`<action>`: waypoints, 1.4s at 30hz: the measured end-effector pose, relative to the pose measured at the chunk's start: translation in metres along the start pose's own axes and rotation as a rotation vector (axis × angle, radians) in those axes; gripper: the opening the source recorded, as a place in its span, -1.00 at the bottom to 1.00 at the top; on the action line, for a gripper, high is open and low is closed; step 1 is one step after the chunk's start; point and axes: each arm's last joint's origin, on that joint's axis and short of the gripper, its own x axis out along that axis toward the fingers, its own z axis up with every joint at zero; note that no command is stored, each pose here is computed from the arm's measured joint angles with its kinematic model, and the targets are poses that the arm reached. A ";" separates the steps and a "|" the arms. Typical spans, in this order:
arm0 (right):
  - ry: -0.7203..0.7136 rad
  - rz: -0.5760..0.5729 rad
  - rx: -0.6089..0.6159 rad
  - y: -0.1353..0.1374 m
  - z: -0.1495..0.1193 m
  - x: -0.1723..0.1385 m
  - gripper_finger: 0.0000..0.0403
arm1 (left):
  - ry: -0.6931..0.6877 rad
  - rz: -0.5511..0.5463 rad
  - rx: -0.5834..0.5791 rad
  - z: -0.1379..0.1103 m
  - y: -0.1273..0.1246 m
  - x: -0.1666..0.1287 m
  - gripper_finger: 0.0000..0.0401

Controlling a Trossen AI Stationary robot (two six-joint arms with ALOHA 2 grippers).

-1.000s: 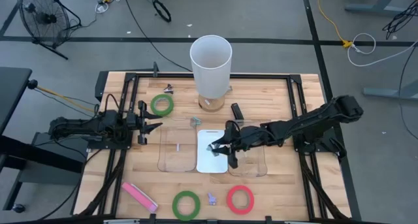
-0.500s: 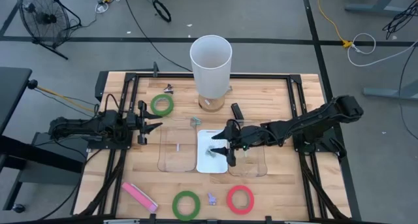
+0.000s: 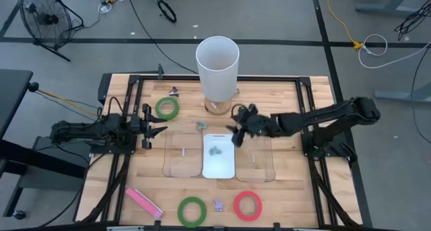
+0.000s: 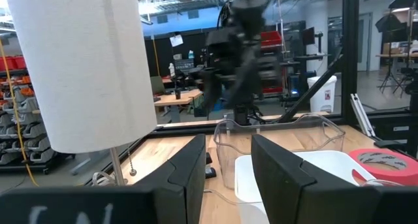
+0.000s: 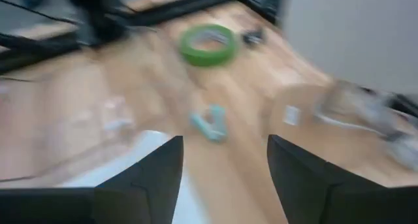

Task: Pick and place Stapler, Stapler remover, tape
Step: Put the black stapler into the left transparent bin

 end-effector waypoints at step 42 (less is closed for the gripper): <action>0.411 -0.247 0.197 -0.103 -0.022 0.044 0.42 | -0.012 0.001 -0.002 0.001 0.000 0.000 -0.36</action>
